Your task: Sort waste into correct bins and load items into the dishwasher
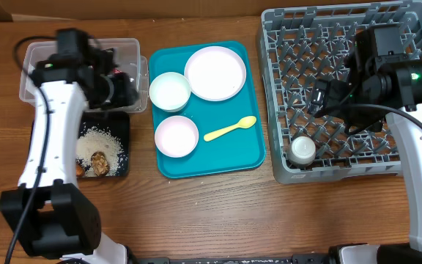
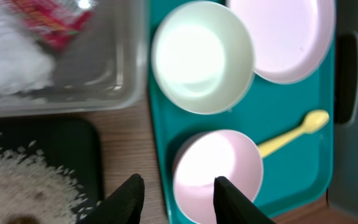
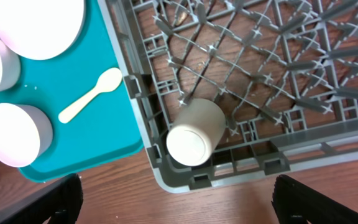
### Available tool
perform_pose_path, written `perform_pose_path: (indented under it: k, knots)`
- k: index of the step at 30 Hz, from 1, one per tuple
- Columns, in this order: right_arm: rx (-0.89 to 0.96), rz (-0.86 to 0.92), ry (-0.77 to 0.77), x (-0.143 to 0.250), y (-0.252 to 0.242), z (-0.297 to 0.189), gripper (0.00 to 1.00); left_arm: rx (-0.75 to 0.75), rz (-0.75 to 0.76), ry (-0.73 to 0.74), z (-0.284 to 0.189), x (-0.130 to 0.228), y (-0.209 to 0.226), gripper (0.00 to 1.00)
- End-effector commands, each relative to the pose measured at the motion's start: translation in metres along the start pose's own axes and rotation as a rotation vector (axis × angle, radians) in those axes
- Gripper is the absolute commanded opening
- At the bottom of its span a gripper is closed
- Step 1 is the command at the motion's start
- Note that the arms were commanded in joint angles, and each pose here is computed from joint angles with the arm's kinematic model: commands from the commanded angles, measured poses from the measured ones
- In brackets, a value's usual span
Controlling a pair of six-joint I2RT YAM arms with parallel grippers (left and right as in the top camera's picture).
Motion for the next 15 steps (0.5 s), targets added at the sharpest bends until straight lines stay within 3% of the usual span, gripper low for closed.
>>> perform_pose_path:
  k: [1, 5, 8, 15]
  knots:
    - [-0.052, -0.006, -0.019, -0.004, 0.008, -0.001, 1.00, 0.044, 0.214, 0.021, 0.003, 0.012, -0.045, 0.40]
    - [-0.167, -0.037, -0.046, -0.010, 0.033, -0.003, 1.00, 0.021, 0.283, 0.054, 0.011, 0.027, -0.067, 0.40]
    - [-0.255, -0.084, -0.070, -0.014, 0.060, -0.004, 0.99, 0.024, 0.247, 0.066, 0.006, 0.030, -0.072, 0.39]
    - [-0.345, -0.152, -0.095, -0.018, 0.138, 0.025, 0.91, 0.034, 0.251, -0.010, -0.020, 0.009, -0.082, 0.45]
Point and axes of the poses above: each gripper's point midway between its finger pads, its own z axis out along the fingers, its own y axis along the line the jaws close on, x = y × z, the point moved 2 cm from there along -z, back along the fingers, and after that the axes turned 9 degrees about -z, right-handed, at the moved point
